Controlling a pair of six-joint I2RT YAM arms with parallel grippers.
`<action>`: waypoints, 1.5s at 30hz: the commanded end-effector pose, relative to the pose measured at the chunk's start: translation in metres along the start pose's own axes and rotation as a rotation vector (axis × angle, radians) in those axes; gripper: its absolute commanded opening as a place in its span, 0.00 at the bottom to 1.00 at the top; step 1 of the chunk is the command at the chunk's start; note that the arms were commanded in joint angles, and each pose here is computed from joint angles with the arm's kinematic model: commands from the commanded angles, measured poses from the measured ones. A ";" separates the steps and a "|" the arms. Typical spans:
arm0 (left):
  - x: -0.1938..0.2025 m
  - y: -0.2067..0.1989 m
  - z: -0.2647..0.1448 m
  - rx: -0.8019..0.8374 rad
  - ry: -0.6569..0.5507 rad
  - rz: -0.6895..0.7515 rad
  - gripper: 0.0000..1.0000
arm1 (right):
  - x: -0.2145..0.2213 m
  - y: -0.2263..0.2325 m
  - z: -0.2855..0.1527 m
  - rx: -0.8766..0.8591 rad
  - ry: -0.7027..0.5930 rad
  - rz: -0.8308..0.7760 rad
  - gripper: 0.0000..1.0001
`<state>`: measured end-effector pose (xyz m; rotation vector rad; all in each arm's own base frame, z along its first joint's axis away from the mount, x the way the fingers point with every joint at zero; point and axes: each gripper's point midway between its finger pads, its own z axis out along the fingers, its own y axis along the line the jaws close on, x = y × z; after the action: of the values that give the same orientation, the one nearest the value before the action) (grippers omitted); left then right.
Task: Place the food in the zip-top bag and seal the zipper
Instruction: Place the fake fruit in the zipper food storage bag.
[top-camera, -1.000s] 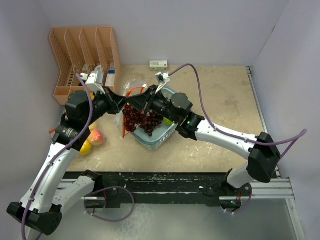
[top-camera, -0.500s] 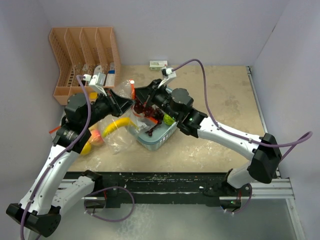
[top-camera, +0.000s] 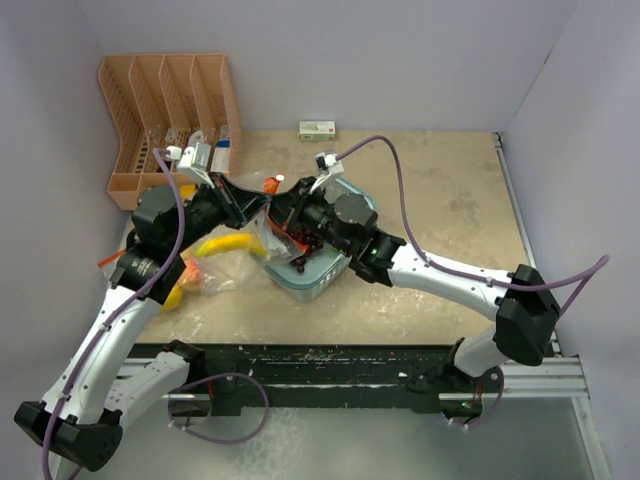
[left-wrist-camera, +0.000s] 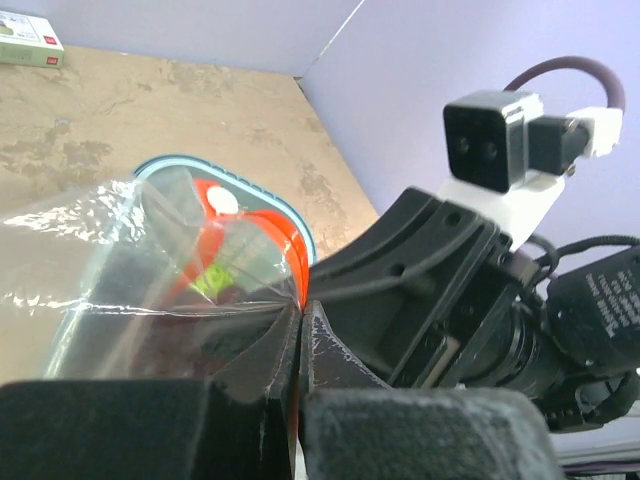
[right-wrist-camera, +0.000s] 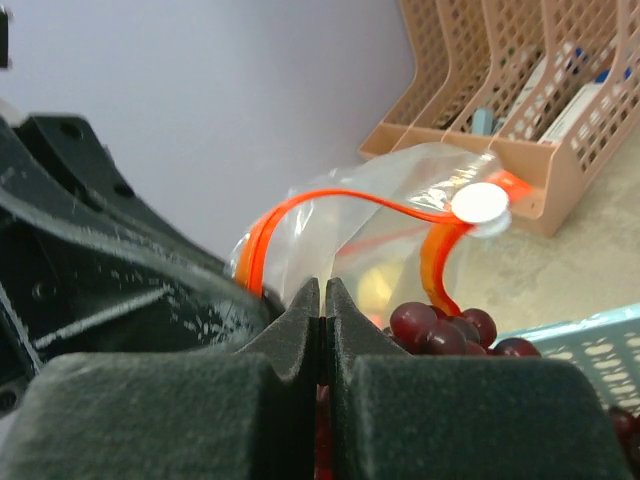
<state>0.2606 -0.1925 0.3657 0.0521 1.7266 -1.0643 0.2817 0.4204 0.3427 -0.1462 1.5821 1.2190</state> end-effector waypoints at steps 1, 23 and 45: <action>-0.026 -0.025 0.002 0.088 -0.085 0.013 0.00 | -0.002 0.035 -0.002 -0.122 -0.011 0.070 0.00; 0.026 0.018 0.010 0.009 0.020 -0.050 0.00 | 0.029 0.017 0.000 -0.063 0.096 0.058 0.42; 0.027 0.039 -0.008 -0.119 -0.007 0.005 0.00 | 0.018 -0.029 -0.067 0.143 0.095 0.004 0.78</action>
<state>0.2644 -0.1747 0.3053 -0.0593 1.8252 -0.9547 0.2425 0.3875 0.3226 -0.1860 1.6890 1.2120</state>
